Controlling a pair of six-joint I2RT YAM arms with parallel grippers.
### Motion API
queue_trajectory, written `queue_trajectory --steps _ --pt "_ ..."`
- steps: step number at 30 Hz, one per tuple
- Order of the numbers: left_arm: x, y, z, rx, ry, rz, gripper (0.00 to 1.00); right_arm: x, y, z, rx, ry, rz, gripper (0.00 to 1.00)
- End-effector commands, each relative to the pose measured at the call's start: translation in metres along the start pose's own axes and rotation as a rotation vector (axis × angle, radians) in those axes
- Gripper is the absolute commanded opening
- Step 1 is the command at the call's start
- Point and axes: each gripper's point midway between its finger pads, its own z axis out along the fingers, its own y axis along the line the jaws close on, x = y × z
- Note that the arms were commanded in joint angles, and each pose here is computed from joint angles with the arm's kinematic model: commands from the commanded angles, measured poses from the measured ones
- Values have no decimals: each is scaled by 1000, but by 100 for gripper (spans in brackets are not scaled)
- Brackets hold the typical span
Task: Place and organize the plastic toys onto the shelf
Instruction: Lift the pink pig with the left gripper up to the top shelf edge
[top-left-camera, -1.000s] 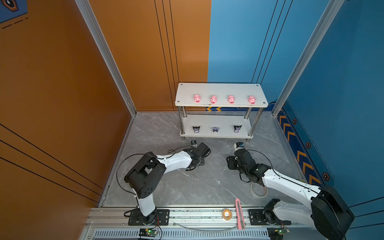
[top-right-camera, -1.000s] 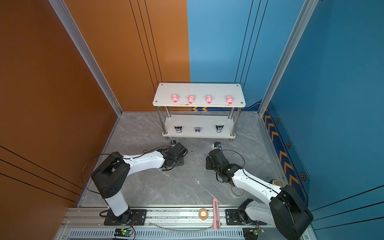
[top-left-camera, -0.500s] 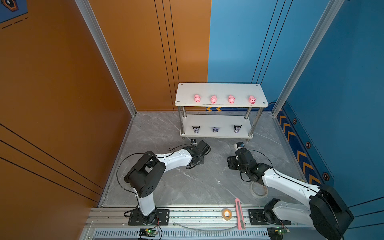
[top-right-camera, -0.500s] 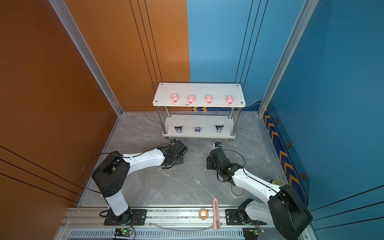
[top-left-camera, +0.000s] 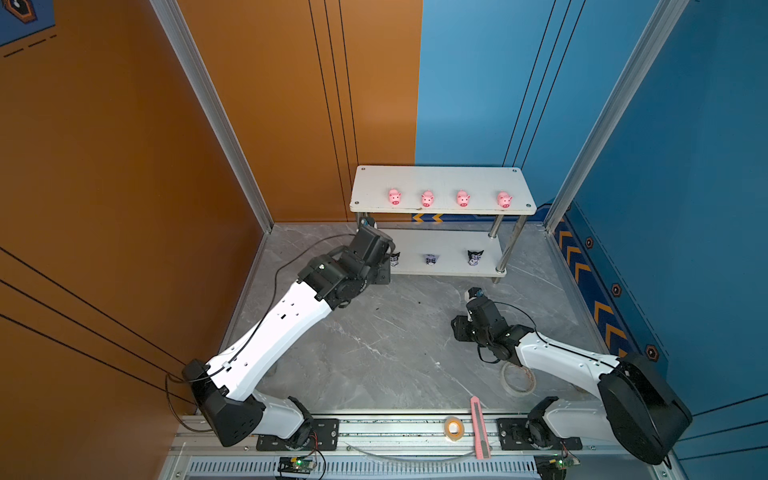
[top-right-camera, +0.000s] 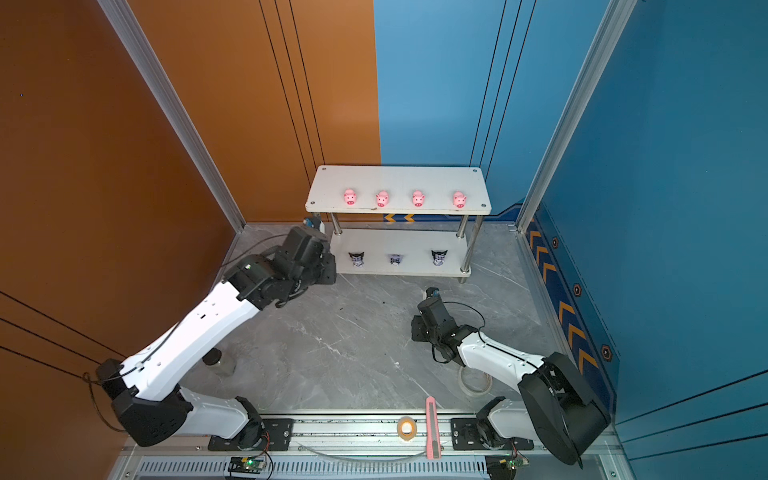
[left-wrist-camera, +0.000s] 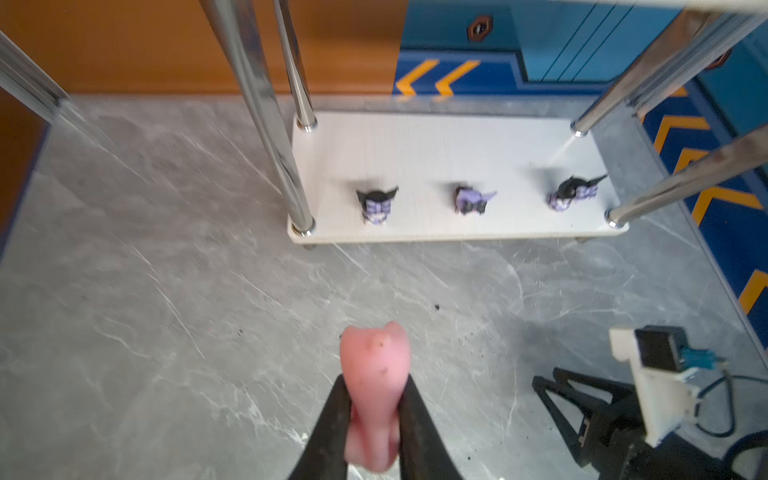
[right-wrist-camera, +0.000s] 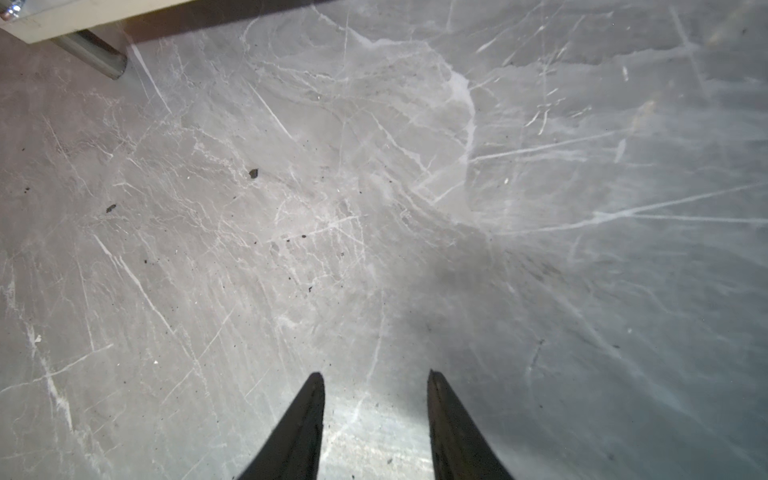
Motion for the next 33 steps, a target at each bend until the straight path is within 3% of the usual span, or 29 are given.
queue_trajectory --steps 1,14,24,33 --pt "-11 30 -12 -103 49 131 22 3 2 3 -23 8 -9 42" --pt "-108 23 1 -93 -55 139 23 7 -2 8 -6 20 -19 41" --pt "-129 26 41 -58 -50 66 23 10 -3 11 -4 35 -18 41" --pt "-141 24 52 -26 -75 10 24 15 0 15 -22 58 -9 41"
